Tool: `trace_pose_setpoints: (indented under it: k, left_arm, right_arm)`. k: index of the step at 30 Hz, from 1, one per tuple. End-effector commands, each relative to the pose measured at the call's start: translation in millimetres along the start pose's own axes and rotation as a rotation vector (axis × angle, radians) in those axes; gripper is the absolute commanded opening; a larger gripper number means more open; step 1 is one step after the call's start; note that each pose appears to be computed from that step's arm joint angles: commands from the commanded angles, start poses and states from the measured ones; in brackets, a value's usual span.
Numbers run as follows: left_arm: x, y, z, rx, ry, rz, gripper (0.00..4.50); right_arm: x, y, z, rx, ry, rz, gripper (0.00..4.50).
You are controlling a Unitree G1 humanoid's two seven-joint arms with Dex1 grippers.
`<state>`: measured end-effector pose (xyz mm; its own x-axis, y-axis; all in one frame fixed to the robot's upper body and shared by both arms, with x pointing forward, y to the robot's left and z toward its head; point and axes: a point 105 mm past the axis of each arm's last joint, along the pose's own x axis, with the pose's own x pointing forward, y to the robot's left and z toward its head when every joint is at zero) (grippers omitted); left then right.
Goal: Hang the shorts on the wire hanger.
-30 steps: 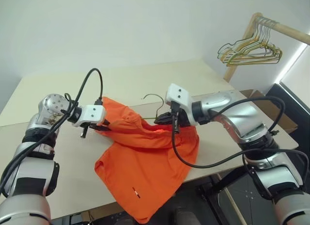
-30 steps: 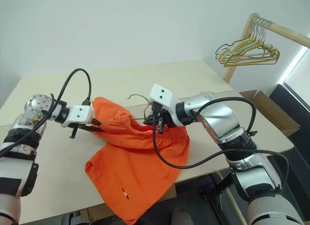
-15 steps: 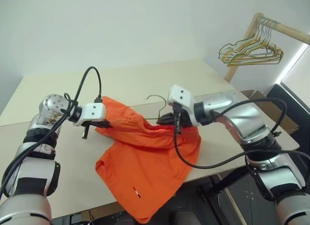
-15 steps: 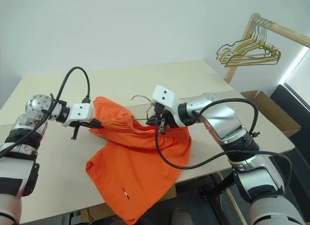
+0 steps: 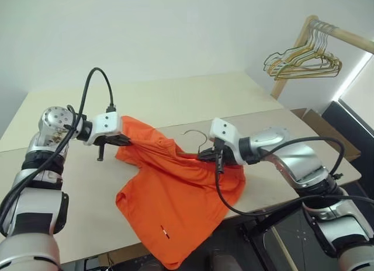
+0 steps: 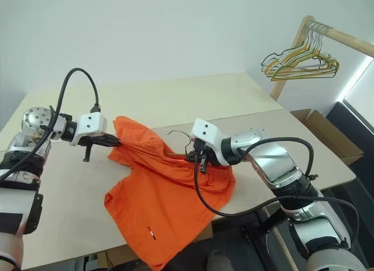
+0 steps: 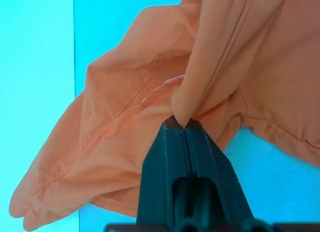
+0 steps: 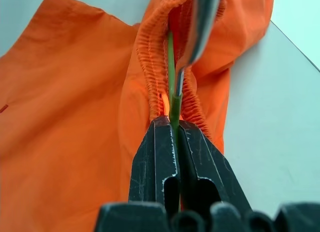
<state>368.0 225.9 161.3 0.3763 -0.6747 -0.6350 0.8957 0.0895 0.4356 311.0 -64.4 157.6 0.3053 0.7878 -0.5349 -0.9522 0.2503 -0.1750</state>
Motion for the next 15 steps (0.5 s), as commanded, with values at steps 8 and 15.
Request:
trace_pose_setpoints:
  k: [8,15]
  left_arm:
    - [-26.0,18.6,9.5,0.017,-0.009,0.127,0.02]
    - [-29.8,16.0,6.4,0.007,-0.004,0.138,0.02]
  right_arm:
    - [-13.9,-14.6,13.1,0.122,-0.154,-0.153,0.0]
    - [-13.6,11.1,-13.1,0.098,-0.111,-0.085,0.0]
